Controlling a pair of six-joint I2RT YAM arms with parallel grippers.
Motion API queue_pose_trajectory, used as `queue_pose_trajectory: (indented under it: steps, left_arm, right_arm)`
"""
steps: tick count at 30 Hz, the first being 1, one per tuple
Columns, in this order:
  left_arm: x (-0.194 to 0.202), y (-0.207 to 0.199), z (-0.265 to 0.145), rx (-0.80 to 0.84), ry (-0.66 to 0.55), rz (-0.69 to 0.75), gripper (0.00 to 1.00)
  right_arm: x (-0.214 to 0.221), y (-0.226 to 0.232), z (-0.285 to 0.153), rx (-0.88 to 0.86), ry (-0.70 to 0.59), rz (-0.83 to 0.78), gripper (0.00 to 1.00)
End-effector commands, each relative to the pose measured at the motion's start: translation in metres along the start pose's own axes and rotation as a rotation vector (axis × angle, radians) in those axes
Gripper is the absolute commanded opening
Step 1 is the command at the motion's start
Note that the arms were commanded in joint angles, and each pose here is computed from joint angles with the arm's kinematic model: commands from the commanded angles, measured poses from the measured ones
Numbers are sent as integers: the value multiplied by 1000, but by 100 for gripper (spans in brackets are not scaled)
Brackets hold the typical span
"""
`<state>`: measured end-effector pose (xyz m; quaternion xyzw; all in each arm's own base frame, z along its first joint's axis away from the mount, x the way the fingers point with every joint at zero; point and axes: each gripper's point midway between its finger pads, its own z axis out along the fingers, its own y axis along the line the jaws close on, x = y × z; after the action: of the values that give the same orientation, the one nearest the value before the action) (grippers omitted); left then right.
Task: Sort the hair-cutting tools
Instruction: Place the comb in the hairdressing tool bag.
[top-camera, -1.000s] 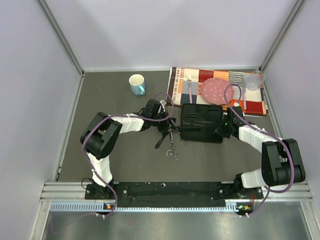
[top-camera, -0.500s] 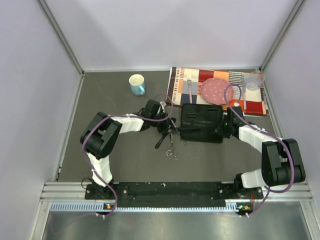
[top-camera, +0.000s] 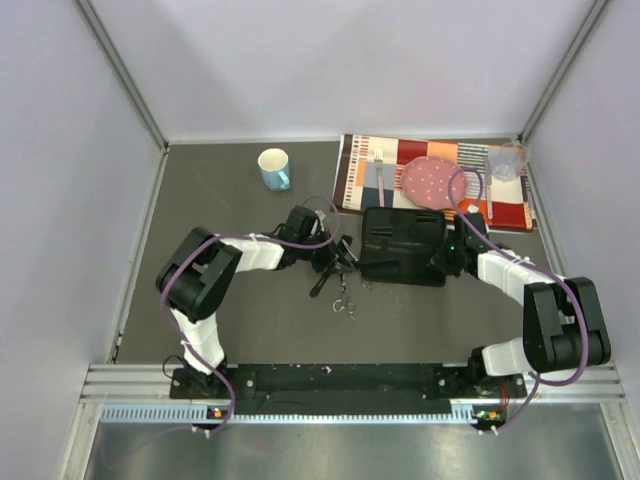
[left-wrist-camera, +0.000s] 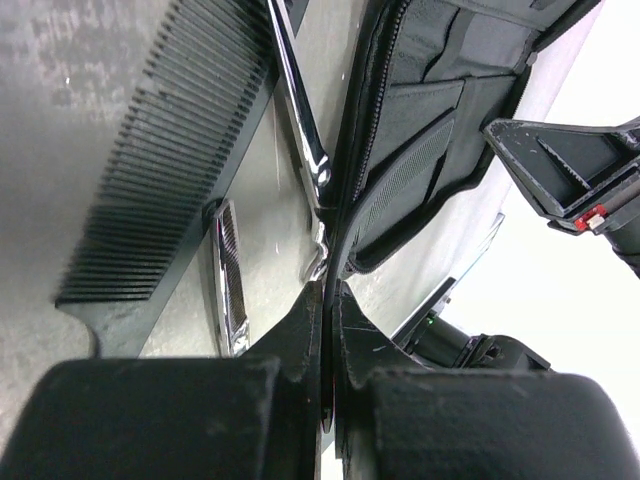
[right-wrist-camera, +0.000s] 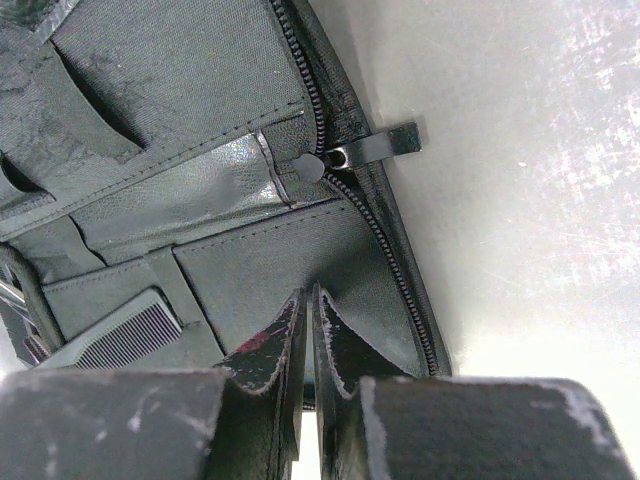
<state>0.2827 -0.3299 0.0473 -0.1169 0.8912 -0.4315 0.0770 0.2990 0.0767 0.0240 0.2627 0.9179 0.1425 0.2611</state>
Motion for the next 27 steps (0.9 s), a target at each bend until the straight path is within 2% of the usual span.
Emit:
queue_pose_trajectory:
  steps: [1, 17, 22, 27]
  left_arm:
    - [3, 3, 15, -35, 21, -12, 0]
    - [-16, 20, 13, -81, -108, -97, 0]
    - [-15, 7, 22, -24, -66, -101, 0]
    - [-14, 8, 22, -36, -60, -78, 0]
  right_arm:
    - [23, -23, 8, 75, 59, -18, 6]
    - [24, -23, 7, 74, 58, -21, 6]
    - [24, -23, 7, 73, 57, -21, 6]
    - [25, -24, 7, 73, 57, -23, 6]
